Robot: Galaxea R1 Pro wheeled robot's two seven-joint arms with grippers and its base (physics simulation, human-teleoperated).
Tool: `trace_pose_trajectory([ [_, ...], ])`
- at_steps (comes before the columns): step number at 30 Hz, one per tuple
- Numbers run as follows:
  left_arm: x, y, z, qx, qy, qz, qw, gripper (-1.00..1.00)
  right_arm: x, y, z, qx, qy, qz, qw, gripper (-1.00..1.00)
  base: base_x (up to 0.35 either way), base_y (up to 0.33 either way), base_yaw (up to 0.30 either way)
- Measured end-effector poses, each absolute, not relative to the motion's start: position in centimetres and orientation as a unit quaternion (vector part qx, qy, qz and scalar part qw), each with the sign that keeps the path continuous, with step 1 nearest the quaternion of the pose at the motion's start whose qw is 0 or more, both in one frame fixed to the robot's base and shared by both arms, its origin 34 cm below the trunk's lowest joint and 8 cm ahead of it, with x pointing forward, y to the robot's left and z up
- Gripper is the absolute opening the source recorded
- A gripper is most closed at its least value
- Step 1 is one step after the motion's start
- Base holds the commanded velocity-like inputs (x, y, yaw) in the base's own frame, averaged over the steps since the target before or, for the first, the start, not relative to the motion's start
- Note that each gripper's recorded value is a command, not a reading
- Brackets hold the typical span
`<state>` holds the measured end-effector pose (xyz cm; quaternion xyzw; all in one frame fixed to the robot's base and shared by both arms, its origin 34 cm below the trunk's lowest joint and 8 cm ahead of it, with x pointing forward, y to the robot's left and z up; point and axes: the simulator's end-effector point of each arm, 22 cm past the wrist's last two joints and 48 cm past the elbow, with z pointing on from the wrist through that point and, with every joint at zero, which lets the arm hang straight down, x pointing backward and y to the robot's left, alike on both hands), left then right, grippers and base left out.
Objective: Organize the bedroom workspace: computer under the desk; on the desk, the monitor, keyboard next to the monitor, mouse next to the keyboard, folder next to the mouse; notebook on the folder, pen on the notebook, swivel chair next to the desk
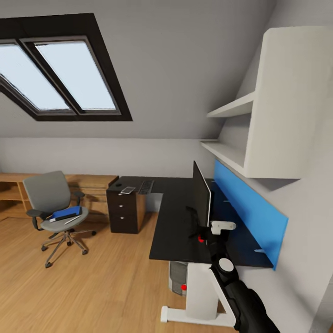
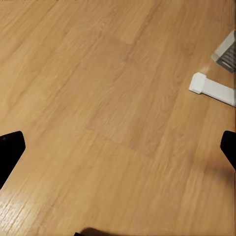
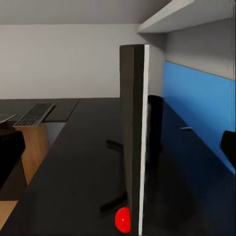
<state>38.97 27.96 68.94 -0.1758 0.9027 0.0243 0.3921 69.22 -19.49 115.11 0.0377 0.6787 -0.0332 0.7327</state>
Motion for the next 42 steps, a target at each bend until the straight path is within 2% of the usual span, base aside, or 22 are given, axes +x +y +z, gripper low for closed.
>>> trace_pose_trajectory([
  [26, 39.11, 27.96, 69.09, -0.176, 0.902, 0.024, 0.395, 1.00, 69.14, -20.08, 115.33, 0.036, 0.676, -0.038, 0.735, 1.00, 0.147, -0.087, -0.027],
  [42, 39.16, 27.96, 69.10, -0.176, 0.901, 0.024, 0.395, 1.00, 69.25, -20.36, 114.52, 0.033, 0.681, -0.043, 0.730, 1.00, 0.019, -0.007, 0.000],
])
